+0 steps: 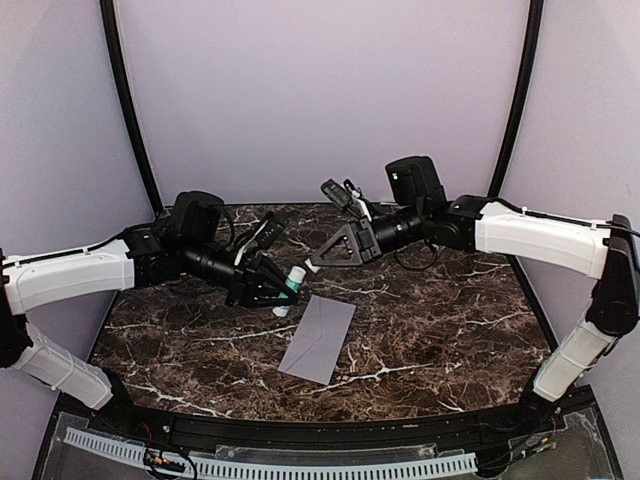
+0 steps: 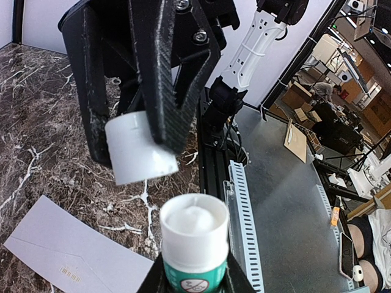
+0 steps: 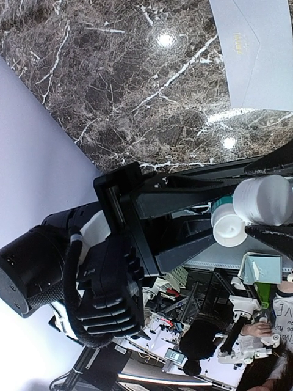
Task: Place the letter into the envelope and seal it
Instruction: Close the solid glue cap on the solid glue.
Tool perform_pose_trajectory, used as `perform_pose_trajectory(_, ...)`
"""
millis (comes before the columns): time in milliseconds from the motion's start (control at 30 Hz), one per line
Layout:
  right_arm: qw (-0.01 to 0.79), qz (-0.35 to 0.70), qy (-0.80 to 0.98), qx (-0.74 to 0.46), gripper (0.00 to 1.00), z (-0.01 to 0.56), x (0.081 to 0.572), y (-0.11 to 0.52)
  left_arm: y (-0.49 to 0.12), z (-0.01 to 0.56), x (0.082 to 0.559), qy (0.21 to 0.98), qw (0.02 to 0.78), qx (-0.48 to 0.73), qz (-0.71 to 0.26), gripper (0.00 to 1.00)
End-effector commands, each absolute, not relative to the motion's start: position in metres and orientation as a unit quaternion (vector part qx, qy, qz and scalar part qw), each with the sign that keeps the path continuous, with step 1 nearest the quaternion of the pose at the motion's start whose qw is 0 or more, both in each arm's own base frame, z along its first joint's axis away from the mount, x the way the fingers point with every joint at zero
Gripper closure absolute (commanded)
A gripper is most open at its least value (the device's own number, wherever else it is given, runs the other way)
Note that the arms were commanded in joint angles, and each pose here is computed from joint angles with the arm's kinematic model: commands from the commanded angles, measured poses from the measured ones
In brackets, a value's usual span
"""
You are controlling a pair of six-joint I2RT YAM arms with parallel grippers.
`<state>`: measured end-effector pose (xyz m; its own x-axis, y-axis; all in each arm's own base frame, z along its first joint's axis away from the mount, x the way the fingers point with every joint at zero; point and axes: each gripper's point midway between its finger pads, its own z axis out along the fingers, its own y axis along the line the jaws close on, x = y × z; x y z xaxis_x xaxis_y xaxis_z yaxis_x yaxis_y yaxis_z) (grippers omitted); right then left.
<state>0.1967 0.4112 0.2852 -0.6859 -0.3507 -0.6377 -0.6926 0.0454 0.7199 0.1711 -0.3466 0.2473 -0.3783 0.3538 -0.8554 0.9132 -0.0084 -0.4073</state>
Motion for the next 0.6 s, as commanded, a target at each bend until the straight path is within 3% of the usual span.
perform_pose_trajectory(0,0.156,0.604,0.680,-0.386,0.85,0.3049,0.1905,0.4215,-0.3473,0.2508,0.1648,0.638,0.266,0.496,-0.525,0.98)
perform_pose_trajectory(567,0.137,0.613,0.667,-0.400,0.85,0.3058,0.1830,0.4287,-0.3484,0.2483,0.1650,0.640,0.262,0.496,-0.526,0.99)
